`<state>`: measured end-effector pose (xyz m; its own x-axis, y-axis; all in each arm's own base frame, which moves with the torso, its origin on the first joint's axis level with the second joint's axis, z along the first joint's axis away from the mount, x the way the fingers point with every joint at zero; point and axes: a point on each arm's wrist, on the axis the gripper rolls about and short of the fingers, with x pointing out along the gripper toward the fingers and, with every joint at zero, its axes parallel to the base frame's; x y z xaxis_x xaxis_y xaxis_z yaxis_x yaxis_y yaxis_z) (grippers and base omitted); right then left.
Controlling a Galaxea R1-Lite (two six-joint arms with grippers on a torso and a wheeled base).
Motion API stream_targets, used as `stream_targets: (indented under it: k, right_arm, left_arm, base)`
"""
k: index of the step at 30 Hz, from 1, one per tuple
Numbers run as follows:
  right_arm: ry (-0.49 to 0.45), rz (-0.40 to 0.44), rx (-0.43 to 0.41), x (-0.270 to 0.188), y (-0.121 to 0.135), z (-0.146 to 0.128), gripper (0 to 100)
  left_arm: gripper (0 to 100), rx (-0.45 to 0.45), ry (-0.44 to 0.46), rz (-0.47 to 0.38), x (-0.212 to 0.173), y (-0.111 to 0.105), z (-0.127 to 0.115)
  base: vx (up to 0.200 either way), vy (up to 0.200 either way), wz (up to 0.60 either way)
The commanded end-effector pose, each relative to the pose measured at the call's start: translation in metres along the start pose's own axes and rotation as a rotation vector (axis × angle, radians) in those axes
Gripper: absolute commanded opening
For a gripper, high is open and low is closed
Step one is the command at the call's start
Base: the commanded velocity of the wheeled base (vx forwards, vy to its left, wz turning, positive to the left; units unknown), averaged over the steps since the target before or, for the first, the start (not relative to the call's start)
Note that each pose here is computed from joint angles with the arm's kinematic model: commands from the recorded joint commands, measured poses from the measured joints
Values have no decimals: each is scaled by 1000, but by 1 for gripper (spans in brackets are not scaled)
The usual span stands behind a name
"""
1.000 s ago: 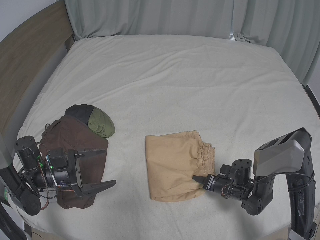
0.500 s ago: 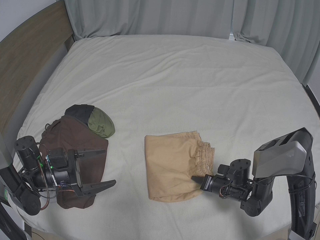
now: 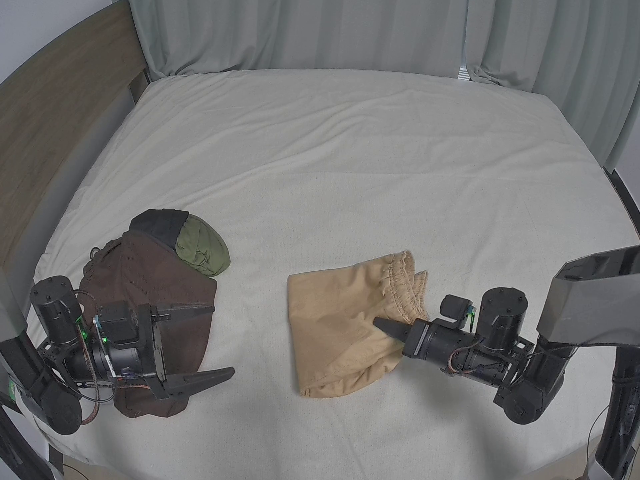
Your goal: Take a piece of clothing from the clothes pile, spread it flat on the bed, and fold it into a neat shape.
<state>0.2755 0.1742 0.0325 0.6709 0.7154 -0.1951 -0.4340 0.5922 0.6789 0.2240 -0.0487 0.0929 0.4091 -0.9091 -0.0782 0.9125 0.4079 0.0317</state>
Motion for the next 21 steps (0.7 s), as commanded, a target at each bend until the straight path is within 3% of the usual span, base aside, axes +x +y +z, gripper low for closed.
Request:
stream_targets:
  k: [1,14,21]
  right_arm:
    - [-45,52,-21,-4,16,13,0]
    - [-123,124,-54,-5,35,35,0]
    - [-198,207,-86,-1,50,60,0]
  left_arm:
    - [100,-4,3,-5,0,-1,-1]
    - [100,6,-3,-15,1,-4,2]
    - [100,1,0,-15,1,-5,1]
  base:
    - [0,0,0]
    - [0,0,0]
    - [0,0,0]
